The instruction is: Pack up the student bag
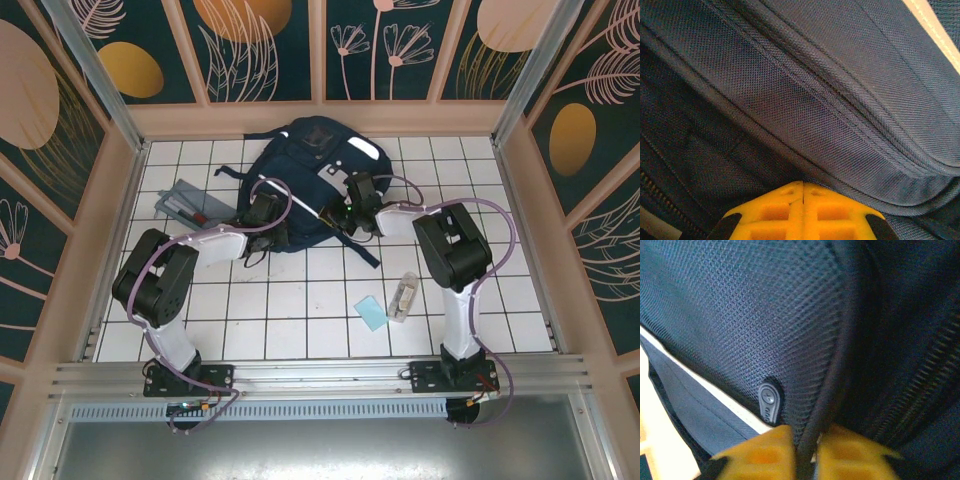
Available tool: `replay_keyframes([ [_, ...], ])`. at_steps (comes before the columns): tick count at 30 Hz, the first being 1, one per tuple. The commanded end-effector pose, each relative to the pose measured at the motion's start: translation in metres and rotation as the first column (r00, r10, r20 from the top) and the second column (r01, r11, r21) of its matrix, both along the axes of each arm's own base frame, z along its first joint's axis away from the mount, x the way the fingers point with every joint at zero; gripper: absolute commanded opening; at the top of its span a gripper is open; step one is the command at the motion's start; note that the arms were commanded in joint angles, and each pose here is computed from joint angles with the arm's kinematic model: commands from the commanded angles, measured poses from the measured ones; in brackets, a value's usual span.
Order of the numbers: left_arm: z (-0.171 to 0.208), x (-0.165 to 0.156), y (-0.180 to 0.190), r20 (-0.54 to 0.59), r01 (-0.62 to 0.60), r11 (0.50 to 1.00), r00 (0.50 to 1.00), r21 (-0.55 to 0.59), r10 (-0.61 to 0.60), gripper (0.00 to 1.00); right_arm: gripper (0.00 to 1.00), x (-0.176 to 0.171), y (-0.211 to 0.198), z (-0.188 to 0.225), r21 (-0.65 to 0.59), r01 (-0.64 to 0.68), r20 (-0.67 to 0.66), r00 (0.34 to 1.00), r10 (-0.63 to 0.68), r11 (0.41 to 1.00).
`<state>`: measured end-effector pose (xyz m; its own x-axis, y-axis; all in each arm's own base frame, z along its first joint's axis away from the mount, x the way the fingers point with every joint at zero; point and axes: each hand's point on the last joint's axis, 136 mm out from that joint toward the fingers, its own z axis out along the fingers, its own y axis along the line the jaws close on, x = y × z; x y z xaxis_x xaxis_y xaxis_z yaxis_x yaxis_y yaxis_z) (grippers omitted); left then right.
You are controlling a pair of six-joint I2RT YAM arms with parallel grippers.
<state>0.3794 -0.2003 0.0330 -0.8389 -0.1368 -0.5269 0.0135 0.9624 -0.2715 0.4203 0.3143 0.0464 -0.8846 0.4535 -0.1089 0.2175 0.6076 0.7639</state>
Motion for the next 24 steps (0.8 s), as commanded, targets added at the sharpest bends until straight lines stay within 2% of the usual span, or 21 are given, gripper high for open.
replay_keyframes([
  [1,-0.044,-0.045,0.008,-0.187,0.046,0.998,0.982,0.048,-0.036,0.00,0.00,0.025,0.011,0.048,0.093,0.053,0.160,0.985,-0.068,0.994],
  [8,-0.053,-0.037,0.022,-0.177,0.045,0.986,0.984,0.160,-0.016,0.00,0.00,0.034,0.006,0.140,0.229,0.020,0.279,0.957,-0.085,0.973],
  [11,-0.053,-0.033,0.025,-0.170,0.047,0.981,0.985,0.187,-0.014,0.00,0.00,0.033,0.001,0.156,0.258,0.021,0.298,0.949,-0.100,0.966],
  [15,-0.054,-0.030,0.028,-0.170,0.047,0.976,0.985,0.213,-0.010,0.01,0.00,0.029,0.000,0.158,0.302,0.025,0.293,0.949,-0.118,0.953],
  [17,-0.054,-0.031,0.028,-0.175,0.048,0.975,0.984,0.218,-0.009,0.07,0.00,0.029,0.001,0.157,0.312,0.020,0.289,0.950,-0.115,0.950],
  [19,-0.052,-0.033,0.029,-0.182,0.051,0.975,0.983,0.218,-0.010,0.19,0.00,0.030,0.002,0.157,0.319,0.016,0.289,0.951,-0.114,0.947],
  [22,-0.022,-0.020,0.018,-0.131,0.043,0.984,0.991,0.173,-0.020,0.34,0.00,0.032,0.004,0.158,0.340,0.012,0.288,0.951,-0.116,0.940],
  [24,0.000,-0.017,0.011,-0.107,0.044,0.991,0.994,0.129,-0.030,0.37,0.00,0.033,0.004,0.160,0.354,0.009,0.291,0.949,-0.119,0.935],
])
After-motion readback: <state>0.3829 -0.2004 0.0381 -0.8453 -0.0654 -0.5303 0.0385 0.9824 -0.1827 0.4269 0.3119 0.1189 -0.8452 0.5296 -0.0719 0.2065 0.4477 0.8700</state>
